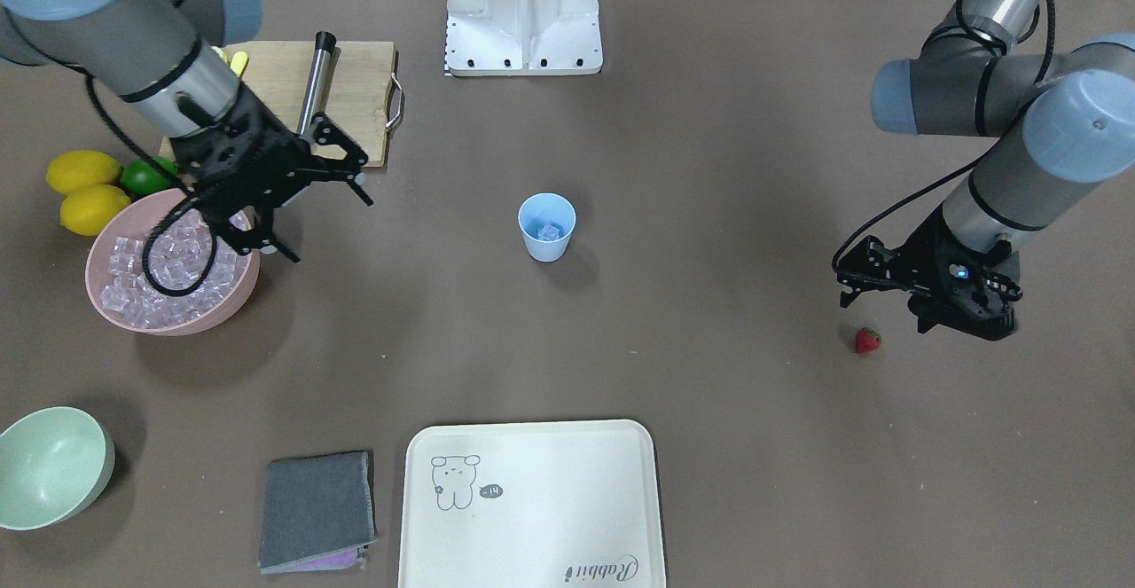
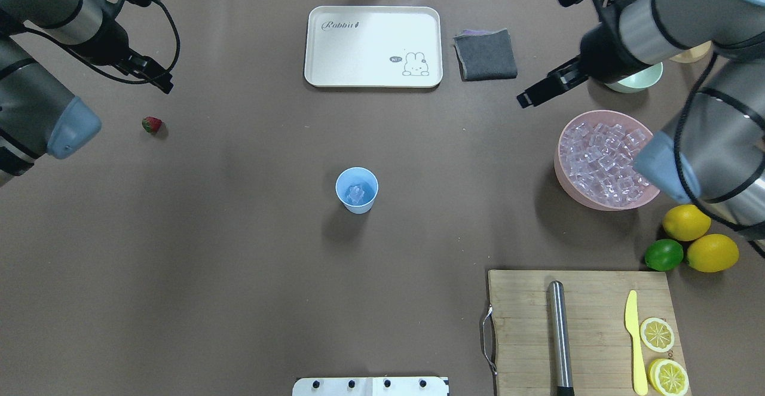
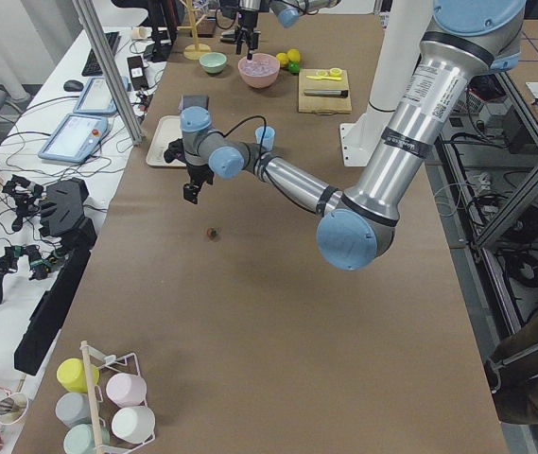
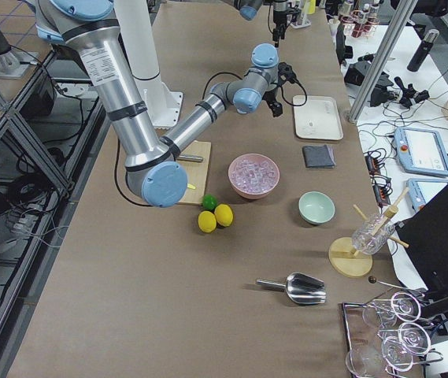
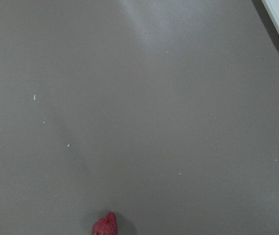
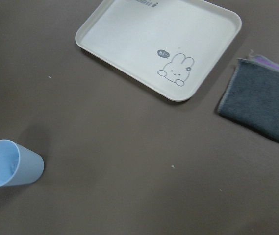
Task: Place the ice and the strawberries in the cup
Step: 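Withdraw the right arm toward the green bowl while the left gripper grasps the strawberry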
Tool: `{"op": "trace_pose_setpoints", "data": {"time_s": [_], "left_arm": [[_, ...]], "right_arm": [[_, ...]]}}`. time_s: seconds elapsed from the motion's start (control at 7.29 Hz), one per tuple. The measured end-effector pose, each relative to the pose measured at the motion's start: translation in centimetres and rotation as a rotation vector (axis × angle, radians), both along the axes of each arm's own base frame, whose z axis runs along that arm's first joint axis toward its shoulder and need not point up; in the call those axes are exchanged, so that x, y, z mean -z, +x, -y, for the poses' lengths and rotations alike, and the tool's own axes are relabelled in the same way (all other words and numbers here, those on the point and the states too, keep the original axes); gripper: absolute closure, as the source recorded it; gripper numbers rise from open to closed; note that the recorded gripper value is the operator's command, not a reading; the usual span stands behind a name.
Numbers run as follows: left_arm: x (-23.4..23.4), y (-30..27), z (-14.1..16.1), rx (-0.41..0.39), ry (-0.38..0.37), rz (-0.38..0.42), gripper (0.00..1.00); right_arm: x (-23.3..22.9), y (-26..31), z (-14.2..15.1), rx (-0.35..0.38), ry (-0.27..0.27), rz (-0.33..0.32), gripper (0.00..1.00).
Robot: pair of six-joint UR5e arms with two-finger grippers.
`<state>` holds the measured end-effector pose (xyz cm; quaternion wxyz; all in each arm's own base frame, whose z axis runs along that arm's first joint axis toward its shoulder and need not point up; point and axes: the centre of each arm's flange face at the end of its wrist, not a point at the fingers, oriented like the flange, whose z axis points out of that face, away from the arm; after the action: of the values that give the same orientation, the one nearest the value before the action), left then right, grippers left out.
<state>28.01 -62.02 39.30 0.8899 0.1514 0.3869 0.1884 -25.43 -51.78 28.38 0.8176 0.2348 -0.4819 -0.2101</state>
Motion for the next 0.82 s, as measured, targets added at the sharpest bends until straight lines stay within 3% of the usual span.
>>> {"op": "trace_pose_setpoints", "data": {"time_s": [0.41,0.82], "left_arm": [[-3.2,1.2,1.3,-0.136,0.086,0.058,0.03],[-6.8,3.3,1.7,-0.208,0.129,0.102,0.05]], "right_arm": [[-5.8,8.5,-0.1,-0.036,-0.022,-0.028,0.00],[-8.2,11.6,-0.1,-0.065,-0.023,-0.053,0.00]]}}
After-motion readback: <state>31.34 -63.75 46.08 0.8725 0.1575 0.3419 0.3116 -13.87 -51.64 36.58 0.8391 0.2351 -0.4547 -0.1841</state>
